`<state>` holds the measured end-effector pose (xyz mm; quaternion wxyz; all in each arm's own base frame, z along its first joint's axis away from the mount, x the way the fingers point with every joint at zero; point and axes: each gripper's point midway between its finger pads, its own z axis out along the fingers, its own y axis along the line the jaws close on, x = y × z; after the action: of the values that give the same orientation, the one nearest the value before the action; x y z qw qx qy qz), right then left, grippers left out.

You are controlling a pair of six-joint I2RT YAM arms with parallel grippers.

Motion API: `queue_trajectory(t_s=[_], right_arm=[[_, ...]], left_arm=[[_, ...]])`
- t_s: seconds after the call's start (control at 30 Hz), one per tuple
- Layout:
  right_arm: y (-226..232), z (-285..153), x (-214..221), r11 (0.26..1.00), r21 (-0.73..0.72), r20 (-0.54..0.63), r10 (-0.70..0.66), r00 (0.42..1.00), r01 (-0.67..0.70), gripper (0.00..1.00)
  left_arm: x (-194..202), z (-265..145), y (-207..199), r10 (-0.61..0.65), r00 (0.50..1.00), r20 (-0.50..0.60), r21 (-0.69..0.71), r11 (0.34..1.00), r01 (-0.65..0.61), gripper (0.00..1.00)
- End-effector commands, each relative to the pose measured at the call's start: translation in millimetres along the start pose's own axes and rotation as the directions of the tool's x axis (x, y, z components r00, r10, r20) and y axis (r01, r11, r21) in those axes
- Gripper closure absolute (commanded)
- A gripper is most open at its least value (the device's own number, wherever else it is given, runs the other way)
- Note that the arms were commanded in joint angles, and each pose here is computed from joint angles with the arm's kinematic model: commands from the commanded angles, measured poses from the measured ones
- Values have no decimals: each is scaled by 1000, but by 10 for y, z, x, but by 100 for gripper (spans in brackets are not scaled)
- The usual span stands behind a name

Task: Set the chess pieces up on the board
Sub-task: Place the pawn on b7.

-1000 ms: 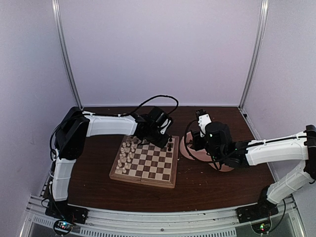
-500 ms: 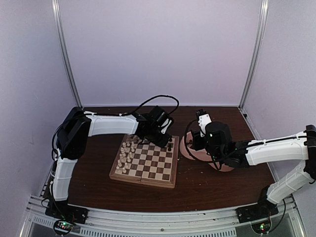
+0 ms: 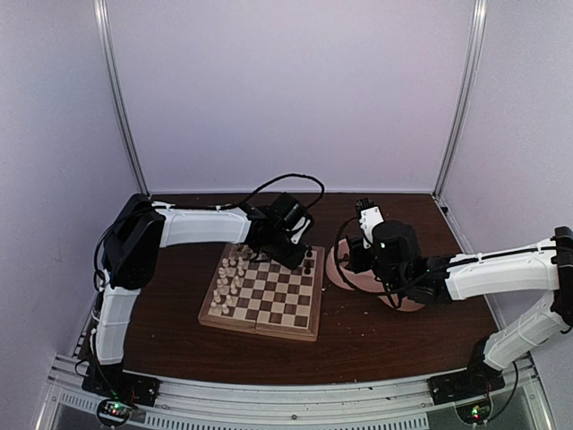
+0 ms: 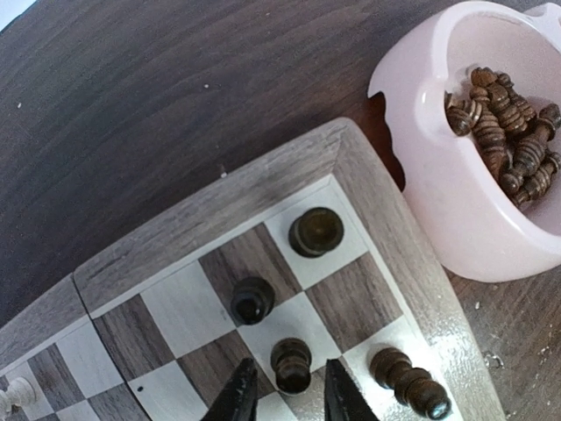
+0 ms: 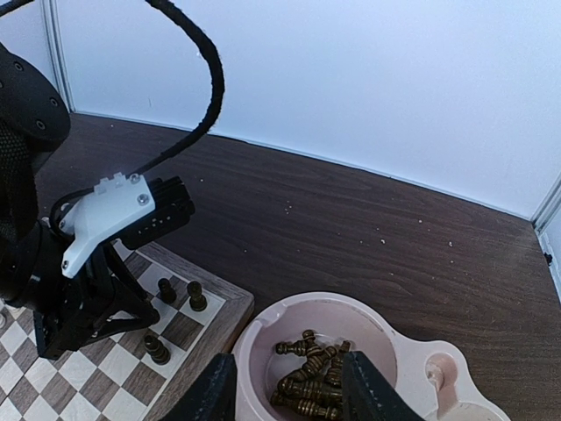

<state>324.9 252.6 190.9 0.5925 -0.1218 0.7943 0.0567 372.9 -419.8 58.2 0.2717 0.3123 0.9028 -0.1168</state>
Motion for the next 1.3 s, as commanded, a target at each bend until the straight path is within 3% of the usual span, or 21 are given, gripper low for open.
queue_trajectory(t_s=[0.0, 0.33, 0.37, 0.57, 0.93, 1.13, 1.27], right_arm=[[-34, -26, -58, 1000, -1, 11, 25, 1000, -25, 57], [-21, -14, -56, 1000, -9, 3, 22, 1000, -22, 57], [-22, 6, -42, 1000, -10, -7, 28, 1000, -28, 51], [-181, 362, 359, 993, 30, -247, 122, 961, -118, 59], [-103, 621, 772, 988, 14, -473, 140, 870, -152, 56], [-109, 777, 989, 990, 18, -548, 125, 827, -138, 55], [-183, 869, 1150, 993, 48, -597, 113, 794, -105, 54]], left_arm=[[-74, -34, 28, -10, 1000, 15, 1, 1000, 10, 70], [-158, -300, 29, -24, 997, 74, 14, 1000, 23, 60], [-190, -386, 31, -30, 995, 97, 16, 999, 28, 59], [-159, -758, 161, -77, 979, 191, -29, 996, 84, 60], [84, -1634, 17, -21, 929, 370, -41, 998, 39, 60], [288, -1718, 134, 15, 899, 438, -80, 997, 22, 60], [329, -1654, 146, 42, 908, 416, -99, 995, -1, 61]])
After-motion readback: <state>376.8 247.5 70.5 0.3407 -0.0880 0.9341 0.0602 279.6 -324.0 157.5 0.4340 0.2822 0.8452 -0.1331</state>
